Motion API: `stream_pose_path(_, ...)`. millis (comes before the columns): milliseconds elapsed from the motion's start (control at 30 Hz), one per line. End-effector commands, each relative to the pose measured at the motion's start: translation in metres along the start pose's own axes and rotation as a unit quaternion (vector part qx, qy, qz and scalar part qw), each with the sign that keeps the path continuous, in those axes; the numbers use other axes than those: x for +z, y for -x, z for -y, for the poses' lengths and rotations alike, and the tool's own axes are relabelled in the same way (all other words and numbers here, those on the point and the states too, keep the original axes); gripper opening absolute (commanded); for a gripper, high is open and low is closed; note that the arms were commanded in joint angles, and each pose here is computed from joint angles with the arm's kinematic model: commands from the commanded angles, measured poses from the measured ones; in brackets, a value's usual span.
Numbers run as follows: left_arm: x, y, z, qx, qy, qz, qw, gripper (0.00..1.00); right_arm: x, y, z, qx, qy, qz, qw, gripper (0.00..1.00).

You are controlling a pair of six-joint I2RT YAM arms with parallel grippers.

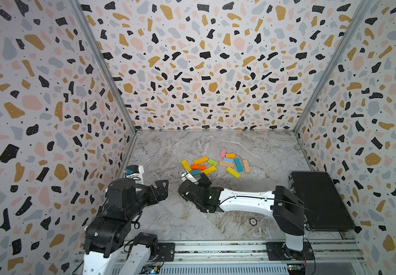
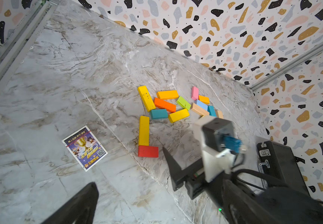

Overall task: Assemble the letter h with building blocks
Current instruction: Pick up the building block from the center of the board.

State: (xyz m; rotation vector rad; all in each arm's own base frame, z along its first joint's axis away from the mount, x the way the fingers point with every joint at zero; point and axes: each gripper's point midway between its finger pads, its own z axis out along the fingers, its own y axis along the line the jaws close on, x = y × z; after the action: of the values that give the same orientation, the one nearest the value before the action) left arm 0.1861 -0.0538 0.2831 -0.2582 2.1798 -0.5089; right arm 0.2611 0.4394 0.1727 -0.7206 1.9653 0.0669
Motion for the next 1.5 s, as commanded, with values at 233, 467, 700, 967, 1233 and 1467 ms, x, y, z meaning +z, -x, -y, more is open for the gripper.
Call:
stream_pose_path(233, 0.055, 0.007, 0.024, -0.063, -0.082, -0.017, 0.995, 0.99, -0.032, 0.003, 0.081, 0.157, 0.029, -0.023, 0.987, 0.99)
stream_pose_path(467, 0.110, -0.002, 0.051, -0.063, -0.110, -0.071, 0.989, 0.98, -0.021, -0.058, 0.142, 0.340, 0.098, -0.091, 0.931, 0.96)
stream_pose_path(700, 0.176, -0.012, 0.076, -0.037, -0.086, -0.133, 0.987, 0.93, -0.037, -0.099, 0.168, 0.310, 0.061, -0.162, 0.935, 0.97)
stream_pose_path(967, 0.239, -0.027, 0.089, 0.017, -0.037, -0.182, 0.982, 0.87, -0.054, -0.122, 0.167, 0.305, 0.077, -0.177, 0.933, 0.95)
stream_pose_path(1233, 0.282, -0.048, 0.127, 0.078, -0.041, -0.234, 0.968, 0.82, -0.058, -0.144, 0.208, 0.347, -0.001, -0.174, 0.921, 0.94)
stream_pose_path(1467, 0.268, -0.059, 0.130, 0.059, -0.065, -0.232, 0.969, 0.88, -0.006, -0.122, 0.244, 0.388, -0.021, -0.181, 0.904, 0.77)
